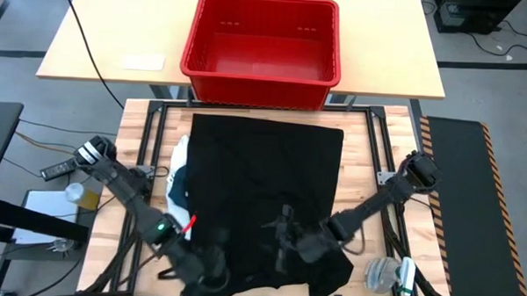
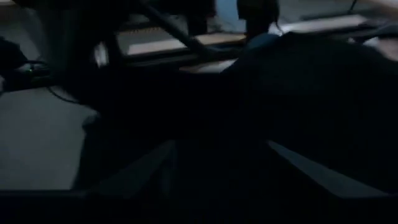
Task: Fold laundry
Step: Fold the black shirt
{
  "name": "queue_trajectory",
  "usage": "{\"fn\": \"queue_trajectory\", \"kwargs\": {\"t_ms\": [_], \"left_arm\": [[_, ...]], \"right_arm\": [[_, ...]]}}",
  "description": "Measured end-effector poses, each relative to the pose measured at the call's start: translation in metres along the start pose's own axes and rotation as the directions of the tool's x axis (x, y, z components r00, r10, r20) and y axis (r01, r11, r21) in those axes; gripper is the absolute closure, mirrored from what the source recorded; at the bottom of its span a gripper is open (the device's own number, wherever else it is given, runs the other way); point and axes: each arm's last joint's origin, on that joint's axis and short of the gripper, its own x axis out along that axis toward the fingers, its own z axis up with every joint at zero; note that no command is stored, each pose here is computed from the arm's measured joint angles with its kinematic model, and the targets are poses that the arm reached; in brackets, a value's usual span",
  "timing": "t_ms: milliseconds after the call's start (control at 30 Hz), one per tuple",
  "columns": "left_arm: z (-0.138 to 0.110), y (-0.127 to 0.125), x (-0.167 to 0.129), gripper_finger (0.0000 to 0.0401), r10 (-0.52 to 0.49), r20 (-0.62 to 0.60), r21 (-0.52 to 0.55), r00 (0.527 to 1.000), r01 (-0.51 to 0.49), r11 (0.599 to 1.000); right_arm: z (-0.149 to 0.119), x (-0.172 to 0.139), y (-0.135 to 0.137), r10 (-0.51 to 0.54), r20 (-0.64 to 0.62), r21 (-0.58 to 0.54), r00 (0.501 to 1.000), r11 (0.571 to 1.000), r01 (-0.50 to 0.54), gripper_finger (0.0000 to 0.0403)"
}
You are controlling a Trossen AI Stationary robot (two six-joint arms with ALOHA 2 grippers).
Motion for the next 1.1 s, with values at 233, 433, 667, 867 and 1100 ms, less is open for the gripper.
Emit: {"fn": "queue_trajectory", "kwargs": {"t_ms": [233,433,667,867,1100], "left_arm": [[-0.016,-0.043,-0.016,0.0398,0.033,0.046,0.031,0.998,-0.035,0.999],[-0.057,-0.07,-0.023,0.0399,0.196,0.113,0.076,0.974,-0.205,0.976],[-0.069,-0.072,-0.023,0.0399,0.233,0.116,0.129,0.965,-0.247,0.96],[-0.069,-0.058,-0.024,0.0399,0.373,0.128,0.153,0.919,-0.39,0.908],[-0.059,-0.018,-0.014,0.0399,0.499,0.051,0.014,0.865,-0.5,0.866]], "right_arm": [[0.036,0.035,-0.064,-0.017,0.003,-0.045,1.0,0.999,0.017,0.0166],[0.068,0.062,-0.13,-0.013,0.018,-0.046,1.0,0.999,0.014,0.0167],[0.1,0.076,-0.202,-0.028,0.096,-0.059,0.995,0.998,0.034,0.0167],[0.1,0.096,-0.23,0.068,0.063,-0.046,0.996,0.997,-0.065,0.0167],[0.091,0.091,-0.188,0.281,-0.082,-0.081,0.956,0.954,-0.287,0.017]]}}
